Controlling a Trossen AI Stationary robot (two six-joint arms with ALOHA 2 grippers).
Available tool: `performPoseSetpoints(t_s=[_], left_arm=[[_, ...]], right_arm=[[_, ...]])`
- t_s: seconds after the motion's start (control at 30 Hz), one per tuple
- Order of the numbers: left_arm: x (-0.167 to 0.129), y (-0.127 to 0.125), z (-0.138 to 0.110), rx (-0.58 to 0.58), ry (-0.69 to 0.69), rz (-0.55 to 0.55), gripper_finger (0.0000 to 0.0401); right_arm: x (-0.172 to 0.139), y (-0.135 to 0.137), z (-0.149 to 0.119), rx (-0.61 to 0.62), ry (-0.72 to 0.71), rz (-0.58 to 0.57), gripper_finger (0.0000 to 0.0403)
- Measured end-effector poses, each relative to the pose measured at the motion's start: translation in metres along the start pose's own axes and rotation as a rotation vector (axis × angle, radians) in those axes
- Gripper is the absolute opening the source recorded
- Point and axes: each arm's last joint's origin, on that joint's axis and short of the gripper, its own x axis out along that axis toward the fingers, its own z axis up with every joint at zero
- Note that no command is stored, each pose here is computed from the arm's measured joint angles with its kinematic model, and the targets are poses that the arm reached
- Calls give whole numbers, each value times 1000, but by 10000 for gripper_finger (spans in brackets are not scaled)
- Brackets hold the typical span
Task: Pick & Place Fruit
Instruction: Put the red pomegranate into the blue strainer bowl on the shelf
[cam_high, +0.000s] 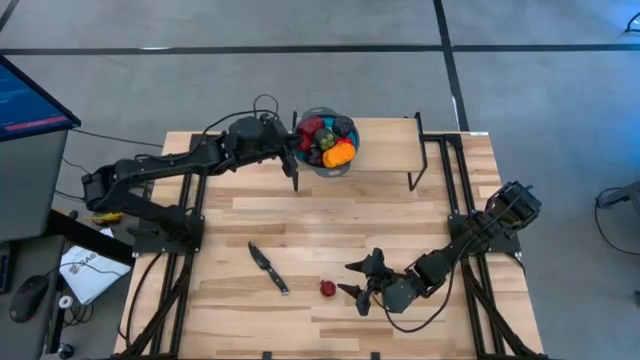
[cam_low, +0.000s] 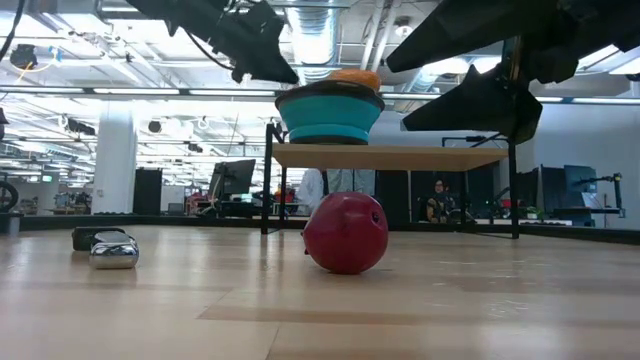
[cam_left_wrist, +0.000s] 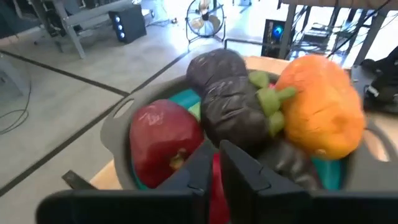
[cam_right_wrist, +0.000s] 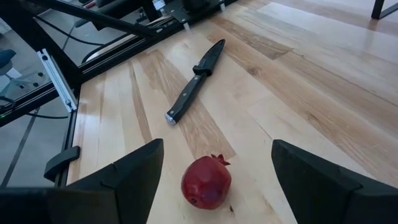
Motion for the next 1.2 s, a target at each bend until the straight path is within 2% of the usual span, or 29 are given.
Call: performPoseSetpoints(t_s=[0.2,0.33,0.47,0.6,0.7,0.8,0.9,0.97,1.2], left_arm=[[-16,-2,11,-6,-59,-21,6],[-40,-11,24,-6,-129,-67,5],[-71,-30,34,14,-191,-217,7],[-98,-59,30,68,-153,-386,4],[-115,-85,15,112,-124,-507,3],[-124,-107,-11,134,-62,-554,3],[-131,-124,-39,135,8,-546,3],[-134,-133,-57,125,45,-531,4],[-143,-144,-110,13,143,-470,4]], right_arm=[[0,0,0,-3,-2,0,292],[1,0,1,3,14,23,292],[6,0,1,-106,148,153,292],[11,-4,5,-188,156,164,292],[14,-7,8,-251,145,157,292],[19,-9,12,-224,148,163,292],[24,-14,18,-51,154,149,292],[30,-19,23,0,161,134,292],[39,-12,45,-19,282,56,292]])
